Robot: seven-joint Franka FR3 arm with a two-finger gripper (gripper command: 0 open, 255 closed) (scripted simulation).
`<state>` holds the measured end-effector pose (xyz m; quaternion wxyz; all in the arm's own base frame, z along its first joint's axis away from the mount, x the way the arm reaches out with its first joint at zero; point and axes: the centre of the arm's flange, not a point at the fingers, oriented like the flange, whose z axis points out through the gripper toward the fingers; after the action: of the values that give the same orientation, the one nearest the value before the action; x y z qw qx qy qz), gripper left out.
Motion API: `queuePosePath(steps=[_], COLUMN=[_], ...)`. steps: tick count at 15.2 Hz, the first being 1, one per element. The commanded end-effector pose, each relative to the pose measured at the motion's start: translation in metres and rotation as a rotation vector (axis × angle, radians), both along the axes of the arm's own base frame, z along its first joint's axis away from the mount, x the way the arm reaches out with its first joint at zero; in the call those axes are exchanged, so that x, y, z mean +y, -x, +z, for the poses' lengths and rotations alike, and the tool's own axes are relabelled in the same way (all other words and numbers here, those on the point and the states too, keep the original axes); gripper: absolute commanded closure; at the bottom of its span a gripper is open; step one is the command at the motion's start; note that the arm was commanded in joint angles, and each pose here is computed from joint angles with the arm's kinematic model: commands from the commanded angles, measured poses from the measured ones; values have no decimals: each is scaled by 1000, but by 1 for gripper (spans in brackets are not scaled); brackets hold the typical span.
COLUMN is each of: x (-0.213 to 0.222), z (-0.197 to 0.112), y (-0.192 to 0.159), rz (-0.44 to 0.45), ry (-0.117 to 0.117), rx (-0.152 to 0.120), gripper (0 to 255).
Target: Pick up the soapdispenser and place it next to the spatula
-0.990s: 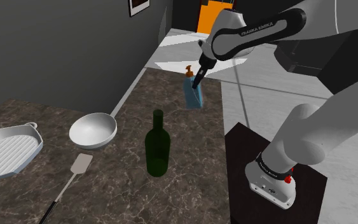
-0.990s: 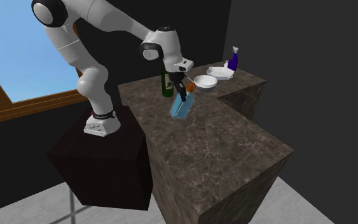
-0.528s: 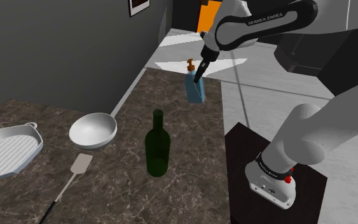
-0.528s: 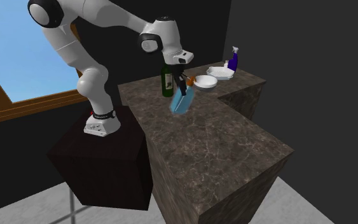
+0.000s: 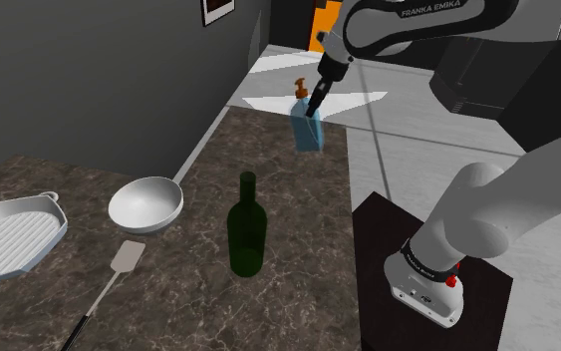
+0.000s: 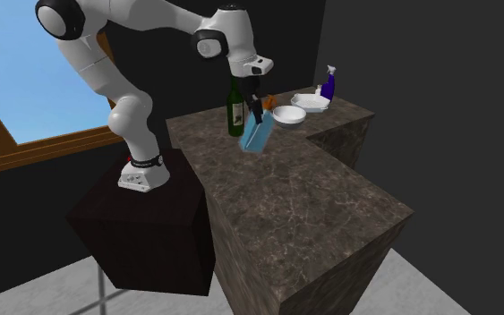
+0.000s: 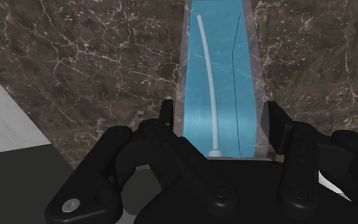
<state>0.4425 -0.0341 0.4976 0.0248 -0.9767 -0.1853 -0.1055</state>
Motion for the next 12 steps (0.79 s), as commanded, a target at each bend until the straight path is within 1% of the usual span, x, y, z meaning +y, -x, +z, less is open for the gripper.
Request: queuePosePath(steps=[1,12], x=[0,0], z=[9,67], y=[-1,-1], rz=[0,0], ry=[0,0], rx=[0,0], gripper=[255,255])
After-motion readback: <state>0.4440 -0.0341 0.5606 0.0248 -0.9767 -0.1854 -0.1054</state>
